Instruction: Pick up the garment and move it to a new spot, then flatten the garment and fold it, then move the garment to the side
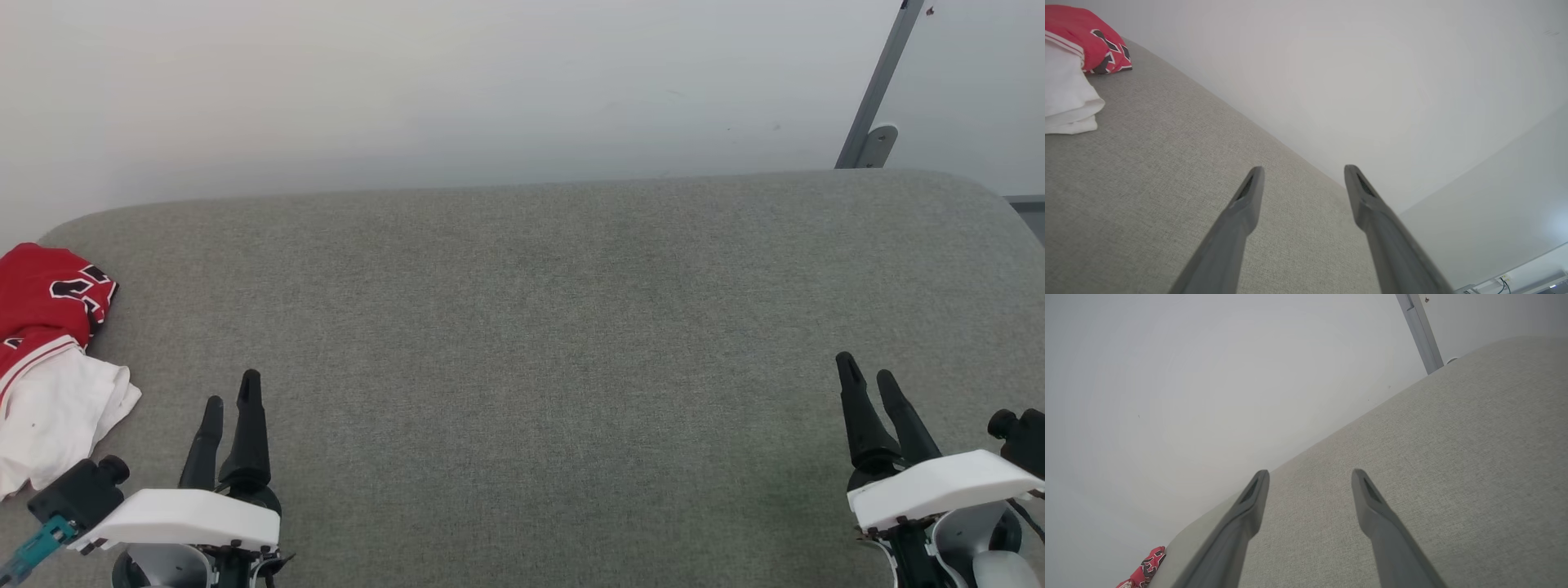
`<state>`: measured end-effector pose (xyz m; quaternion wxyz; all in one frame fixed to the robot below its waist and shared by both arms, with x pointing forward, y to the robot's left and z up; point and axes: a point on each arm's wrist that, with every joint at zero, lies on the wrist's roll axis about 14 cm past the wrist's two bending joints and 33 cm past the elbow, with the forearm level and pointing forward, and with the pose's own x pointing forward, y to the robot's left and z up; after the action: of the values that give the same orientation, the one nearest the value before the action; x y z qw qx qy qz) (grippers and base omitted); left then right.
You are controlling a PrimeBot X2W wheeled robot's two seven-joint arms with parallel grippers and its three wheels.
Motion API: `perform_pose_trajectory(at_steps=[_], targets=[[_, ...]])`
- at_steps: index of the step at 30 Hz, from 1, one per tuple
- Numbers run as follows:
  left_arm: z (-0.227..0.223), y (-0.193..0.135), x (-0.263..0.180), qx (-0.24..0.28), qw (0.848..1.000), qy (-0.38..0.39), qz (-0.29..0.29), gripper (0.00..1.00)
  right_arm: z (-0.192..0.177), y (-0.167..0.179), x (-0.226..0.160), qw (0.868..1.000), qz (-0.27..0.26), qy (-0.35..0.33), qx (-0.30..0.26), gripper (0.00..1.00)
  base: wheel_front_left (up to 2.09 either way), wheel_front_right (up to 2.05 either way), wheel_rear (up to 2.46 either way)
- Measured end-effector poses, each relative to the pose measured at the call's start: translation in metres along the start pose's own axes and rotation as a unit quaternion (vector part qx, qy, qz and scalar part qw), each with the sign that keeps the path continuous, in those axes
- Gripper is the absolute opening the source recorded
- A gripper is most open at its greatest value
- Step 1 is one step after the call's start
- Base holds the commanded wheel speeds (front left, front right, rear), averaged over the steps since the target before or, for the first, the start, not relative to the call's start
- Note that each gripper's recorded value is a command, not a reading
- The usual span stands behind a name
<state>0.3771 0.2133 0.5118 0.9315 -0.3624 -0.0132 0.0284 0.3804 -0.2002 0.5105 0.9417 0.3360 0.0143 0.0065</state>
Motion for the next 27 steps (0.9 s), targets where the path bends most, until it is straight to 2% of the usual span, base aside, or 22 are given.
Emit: perform_pose_trajectory(at_steps=[27], targets=[[0.008,-0.013,-0.001,0.132,0.990,-0.031,-0.041,1.00,0.015,0.012,0.000,0.990,0.016,-0.022,-0.136,1.00,0.00,0.00,0.00]])
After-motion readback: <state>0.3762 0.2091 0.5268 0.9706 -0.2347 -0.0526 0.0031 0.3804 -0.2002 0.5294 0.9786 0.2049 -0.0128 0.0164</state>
